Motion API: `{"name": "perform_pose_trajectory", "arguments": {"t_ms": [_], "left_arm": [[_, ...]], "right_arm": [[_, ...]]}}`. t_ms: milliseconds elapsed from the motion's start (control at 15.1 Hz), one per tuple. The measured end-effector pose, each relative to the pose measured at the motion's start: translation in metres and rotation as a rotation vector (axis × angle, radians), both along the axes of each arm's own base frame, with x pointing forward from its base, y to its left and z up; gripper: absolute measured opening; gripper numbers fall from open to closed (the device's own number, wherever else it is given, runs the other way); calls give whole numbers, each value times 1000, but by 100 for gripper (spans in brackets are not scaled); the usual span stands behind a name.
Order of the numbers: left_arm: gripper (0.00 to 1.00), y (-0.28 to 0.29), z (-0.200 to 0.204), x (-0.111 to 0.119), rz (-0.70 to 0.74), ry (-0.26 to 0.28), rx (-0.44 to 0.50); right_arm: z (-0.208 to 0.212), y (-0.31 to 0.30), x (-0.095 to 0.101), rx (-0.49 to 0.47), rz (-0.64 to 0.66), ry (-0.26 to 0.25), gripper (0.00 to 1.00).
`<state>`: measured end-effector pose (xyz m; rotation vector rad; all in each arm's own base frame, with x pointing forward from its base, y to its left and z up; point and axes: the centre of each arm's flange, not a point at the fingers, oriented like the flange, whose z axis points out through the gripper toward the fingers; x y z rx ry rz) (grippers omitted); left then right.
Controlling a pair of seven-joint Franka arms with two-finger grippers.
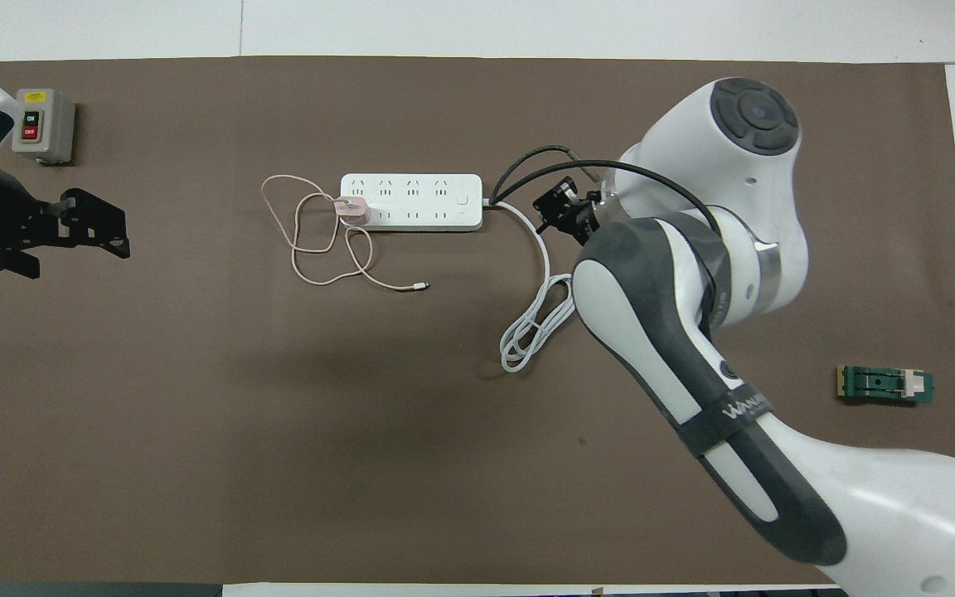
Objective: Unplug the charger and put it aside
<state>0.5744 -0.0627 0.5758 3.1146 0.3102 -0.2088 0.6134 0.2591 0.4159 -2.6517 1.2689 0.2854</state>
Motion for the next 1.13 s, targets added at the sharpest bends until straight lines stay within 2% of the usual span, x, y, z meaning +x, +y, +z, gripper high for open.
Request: {"name": "perform_pose_trajectory", "arguments": {"t_ms": [265,530,796,994,1127], "left_arm": [[100,-38,-25,37,335,-13,33],[100,-80,-46,75,738,-67,33],[100,-125,-72,78,996,-66,40],[100,-162,-112,76,1163,-36,76],[100,-176,-140,82,1273,-40,72]], "right_arm": [[-56,61,24,104,-223,49,100],[-98,83,39,194,-391,119,100],[-123,92,62,212,-460,141,100],[-128,94,72,221,-472,135,100],[-128,91,77,225,-478,128,100]]}}
